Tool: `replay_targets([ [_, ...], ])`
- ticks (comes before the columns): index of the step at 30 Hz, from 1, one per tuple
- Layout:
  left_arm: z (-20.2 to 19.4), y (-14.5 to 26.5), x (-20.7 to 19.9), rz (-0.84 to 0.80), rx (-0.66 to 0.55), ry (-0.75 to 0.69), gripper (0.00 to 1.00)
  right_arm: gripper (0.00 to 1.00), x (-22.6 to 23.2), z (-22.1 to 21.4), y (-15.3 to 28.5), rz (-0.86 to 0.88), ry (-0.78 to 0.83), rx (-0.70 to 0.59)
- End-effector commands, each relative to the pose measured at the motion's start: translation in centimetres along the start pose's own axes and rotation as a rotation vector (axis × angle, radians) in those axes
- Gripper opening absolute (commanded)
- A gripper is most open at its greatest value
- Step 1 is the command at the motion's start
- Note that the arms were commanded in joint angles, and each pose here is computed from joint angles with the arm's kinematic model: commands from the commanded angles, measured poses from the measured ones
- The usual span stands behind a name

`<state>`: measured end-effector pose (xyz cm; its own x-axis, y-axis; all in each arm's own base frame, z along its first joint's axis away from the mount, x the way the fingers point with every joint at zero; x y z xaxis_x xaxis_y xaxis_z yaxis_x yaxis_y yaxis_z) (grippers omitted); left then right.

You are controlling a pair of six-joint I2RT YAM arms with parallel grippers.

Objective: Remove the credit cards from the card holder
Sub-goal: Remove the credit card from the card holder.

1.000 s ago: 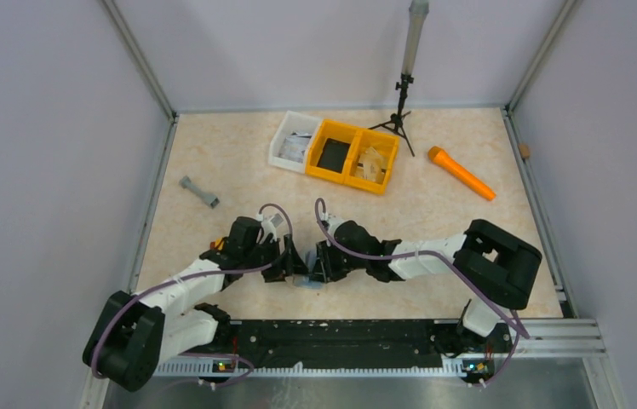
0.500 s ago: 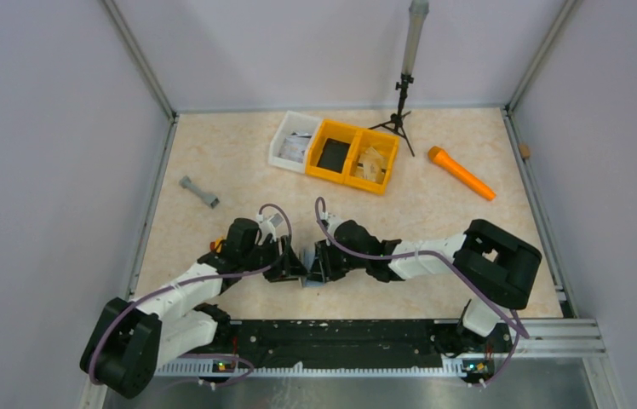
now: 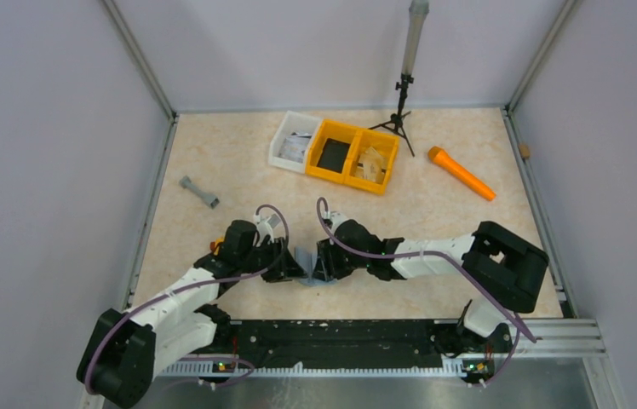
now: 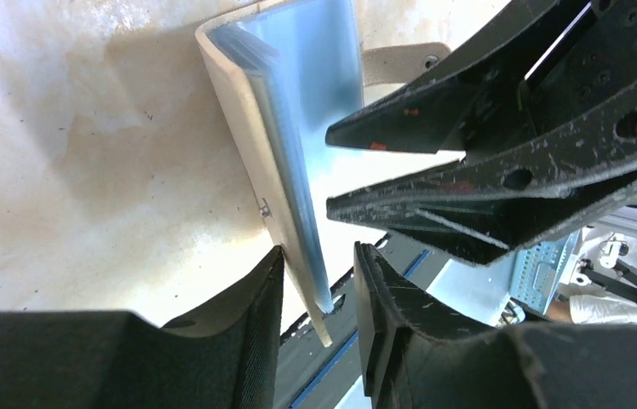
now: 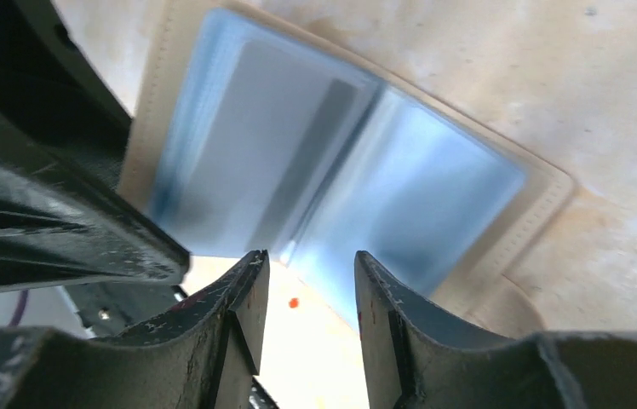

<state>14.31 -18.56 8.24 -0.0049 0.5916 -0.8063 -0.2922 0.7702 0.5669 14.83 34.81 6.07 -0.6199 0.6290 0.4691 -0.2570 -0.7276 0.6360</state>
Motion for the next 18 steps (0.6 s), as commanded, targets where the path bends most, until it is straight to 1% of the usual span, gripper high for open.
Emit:
replay_targets([
  [1,0.7,0.4,-0.9,-0.010,-0.026,-0.044,0.39,0.43,-1.0,1.0,1.0,-0.105,0.056,-0.025],
  [3,0.8,0.3,-0.8,-0.005,-0.025,-0.043,0.38,0.41,-1.4,0.5,0.9,-0.114,0.054,-0.017],
  [8,0.9,-0.1,-0.8,-0.006,-0.017,-0.032,0.26,0.34,-1.9,0.2,0.7,-0.144,0.047,0.000],
  [11,1.2,0.1,-1.1,-0.008,-0.029,-0.037,0.19,0.32,-2.0,0.2,0.8,-0.148,0.047,0.000],
  [14,1.4,0.3,-1.4,-0.012,-0.043,-0.045,0.17,0.31,-1.9,0.0,1.0,-0.143,0.049,0.000],
  [16,1.5,0.4,-1.6,-0.018,-0.044,-0.052,0.19,0.30,-1.9,-0.1,1.0,-0.138,0.049,0.001],
  [18,1.5,0.4,-1.9,-0.031,-0.040,-0.061,0.30,0.30,-2.0,-0.3,1.0,-0.136,0.047,0.003],
])
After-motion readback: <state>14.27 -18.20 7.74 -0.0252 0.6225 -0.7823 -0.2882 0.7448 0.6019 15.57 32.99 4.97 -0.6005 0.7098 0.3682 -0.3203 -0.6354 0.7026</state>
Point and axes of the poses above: each gripper's point midway between its finger pads, its own y axis back along the fingers, its own x axis along the line the jaws close on, z = x × y, the point moved 3 cm from there along y, back along the fingers, and after that the axes turned 8 degrees about y, right-handed, at the moved point
